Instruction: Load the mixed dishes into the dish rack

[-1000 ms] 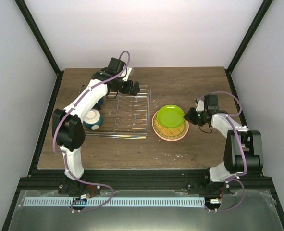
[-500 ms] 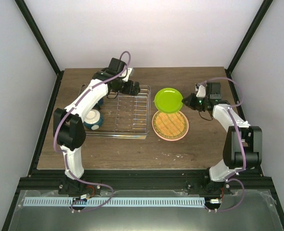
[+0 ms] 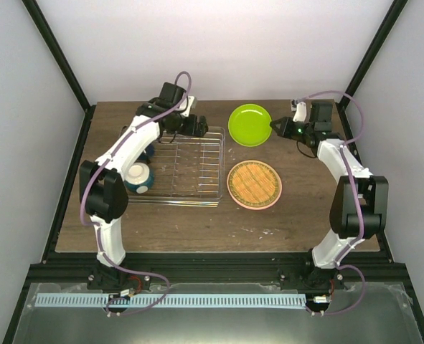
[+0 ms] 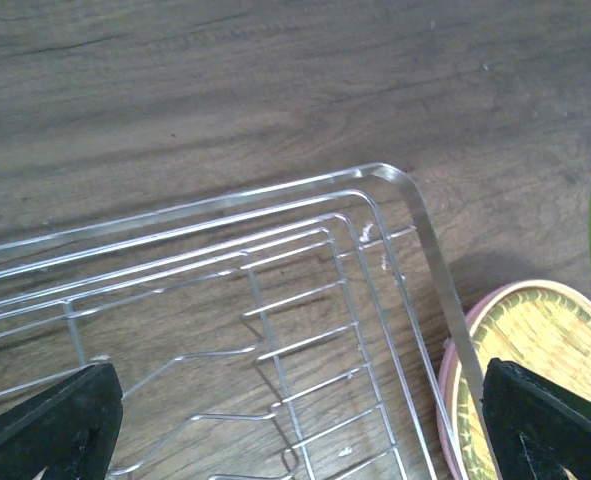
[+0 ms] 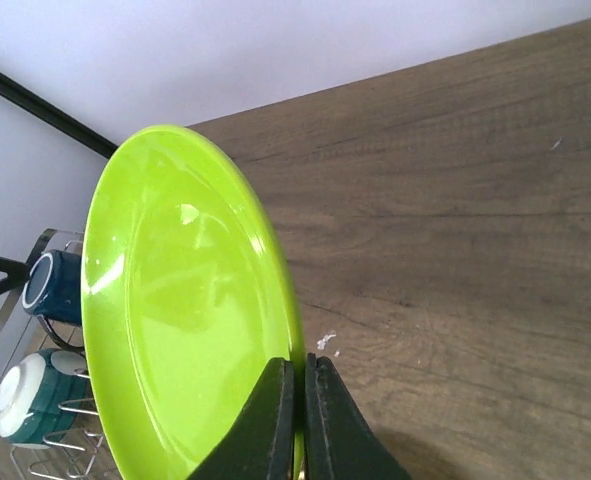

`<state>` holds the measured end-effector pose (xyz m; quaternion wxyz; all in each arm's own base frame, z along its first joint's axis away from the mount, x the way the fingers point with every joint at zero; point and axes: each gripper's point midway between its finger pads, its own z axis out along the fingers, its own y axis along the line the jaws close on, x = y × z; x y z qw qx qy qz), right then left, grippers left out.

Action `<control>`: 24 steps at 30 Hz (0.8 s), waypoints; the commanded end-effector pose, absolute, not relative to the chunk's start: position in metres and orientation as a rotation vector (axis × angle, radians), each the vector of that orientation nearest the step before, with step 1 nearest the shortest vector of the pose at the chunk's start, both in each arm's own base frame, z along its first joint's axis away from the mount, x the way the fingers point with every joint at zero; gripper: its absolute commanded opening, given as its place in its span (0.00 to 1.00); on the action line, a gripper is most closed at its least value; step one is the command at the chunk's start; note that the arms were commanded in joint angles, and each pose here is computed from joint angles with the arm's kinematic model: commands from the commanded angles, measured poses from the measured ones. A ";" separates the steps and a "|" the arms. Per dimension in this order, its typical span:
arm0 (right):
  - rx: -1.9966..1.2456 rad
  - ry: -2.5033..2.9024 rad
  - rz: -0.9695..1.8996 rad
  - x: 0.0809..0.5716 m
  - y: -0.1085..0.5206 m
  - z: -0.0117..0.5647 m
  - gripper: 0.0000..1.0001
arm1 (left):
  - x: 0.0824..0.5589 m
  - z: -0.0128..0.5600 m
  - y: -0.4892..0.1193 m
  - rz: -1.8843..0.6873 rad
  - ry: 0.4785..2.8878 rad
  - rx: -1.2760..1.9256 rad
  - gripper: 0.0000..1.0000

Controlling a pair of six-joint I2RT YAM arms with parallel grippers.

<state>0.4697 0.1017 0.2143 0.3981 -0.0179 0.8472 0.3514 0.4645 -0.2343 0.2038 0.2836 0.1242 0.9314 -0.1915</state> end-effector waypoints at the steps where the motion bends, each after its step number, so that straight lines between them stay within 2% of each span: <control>1: -0.216 2.006 0.866 0.486 0.118 0.251 0.01 | 0.477 0.247 -0.214 -0.553 2.394 0.233 1.00; 15: -0.527 1.762 0.814 0.499 0.197 0.278 0.01 | 0.475 0.246 -0.182 -0.442 2.377 0.158 1.00; 24: -0.603 1.648 0.767 0.505 0.220 0.286 0.01 | 0.473 0.253 -0.172 -0.418 2.356 0.113 1.00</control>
